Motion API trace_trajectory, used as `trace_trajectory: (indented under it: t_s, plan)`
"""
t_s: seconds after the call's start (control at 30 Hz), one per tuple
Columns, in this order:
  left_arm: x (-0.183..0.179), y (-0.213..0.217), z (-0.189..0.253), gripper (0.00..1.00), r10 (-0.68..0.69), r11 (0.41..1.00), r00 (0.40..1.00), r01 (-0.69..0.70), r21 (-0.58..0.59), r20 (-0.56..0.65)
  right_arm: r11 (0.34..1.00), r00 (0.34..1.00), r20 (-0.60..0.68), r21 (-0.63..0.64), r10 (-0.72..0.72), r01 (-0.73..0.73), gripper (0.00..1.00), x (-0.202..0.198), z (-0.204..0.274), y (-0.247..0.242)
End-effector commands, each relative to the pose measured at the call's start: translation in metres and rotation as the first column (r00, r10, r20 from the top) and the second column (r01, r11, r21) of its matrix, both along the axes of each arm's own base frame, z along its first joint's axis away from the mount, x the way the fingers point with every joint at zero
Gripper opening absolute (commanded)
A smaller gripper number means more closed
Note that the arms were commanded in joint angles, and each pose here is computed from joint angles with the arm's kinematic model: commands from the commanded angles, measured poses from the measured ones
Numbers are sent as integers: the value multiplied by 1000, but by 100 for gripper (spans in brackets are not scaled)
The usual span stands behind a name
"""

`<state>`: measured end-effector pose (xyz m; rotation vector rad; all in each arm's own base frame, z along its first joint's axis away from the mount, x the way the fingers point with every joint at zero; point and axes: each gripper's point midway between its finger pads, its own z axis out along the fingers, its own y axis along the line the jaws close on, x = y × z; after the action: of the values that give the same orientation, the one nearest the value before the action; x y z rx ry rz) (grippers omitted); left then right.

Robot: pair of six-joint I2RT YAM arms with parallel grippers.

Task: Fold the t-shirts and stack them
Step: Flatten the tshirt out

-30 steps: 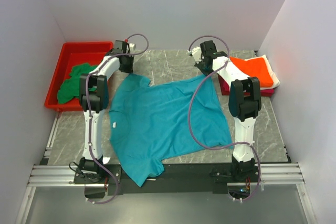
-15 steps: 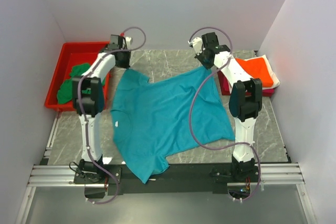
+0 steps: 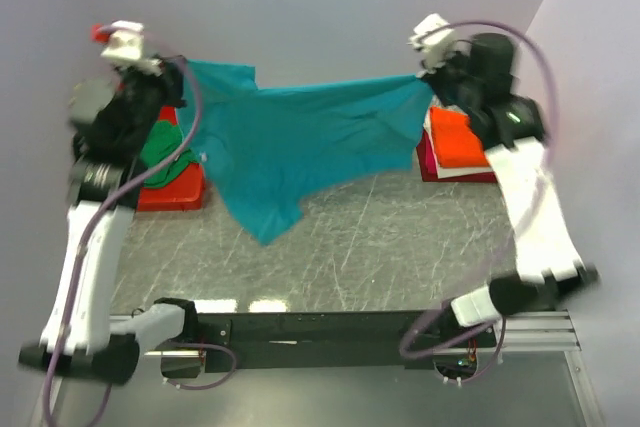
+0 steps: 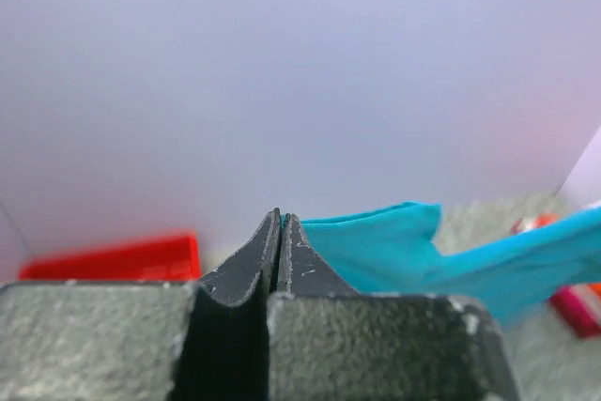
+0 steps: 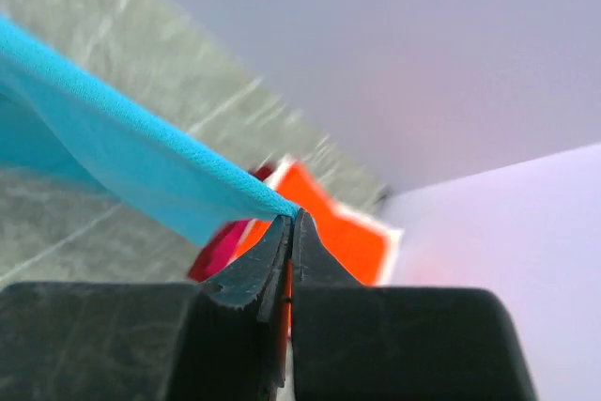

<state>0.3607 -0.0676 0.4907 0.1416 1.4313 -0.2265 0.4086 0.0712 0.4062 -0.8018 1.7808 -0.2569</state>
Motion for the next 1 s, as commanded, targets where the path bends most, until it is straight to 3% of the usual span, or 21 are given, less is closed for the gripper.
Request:
trace_trajectory:
  t_s: [0.0,0.27,0.4,0.57,0.77,0.93,0.97]
  plan:
    - [-52,0,52,0,-35,998,981,44,-43,193,998,983,174,6,63,-65,0,-57,67,-7]
    - [-179,-6,136,0,-138,985,847,173,-20,513,987,862,501,82,82,-141,0,-182,170,-23]
    - [-226,-13,161,1,-206,969,775,247,13,597,984,832,552,109,60,-143,0,-212,186,-31]
    - [-251,-13,176,0,-221,964,728,266,31,649,988,822,570,125,7,-94,0,-213,192,-41]
    - [-212,-11,146,0,-187,975,792,221,13,581,992,869,495,113,-7,-56,0,-160,161,-34]
    - [-120,-10,53,0,-128,987,921,154,-42,367,992,940,340,99,42,-80,0,-85,90,-12]
    - [-89,-13,10,0,-126,989,956,142,-46,264,991,961,271,102,57,-88,0,-67,58,-6]
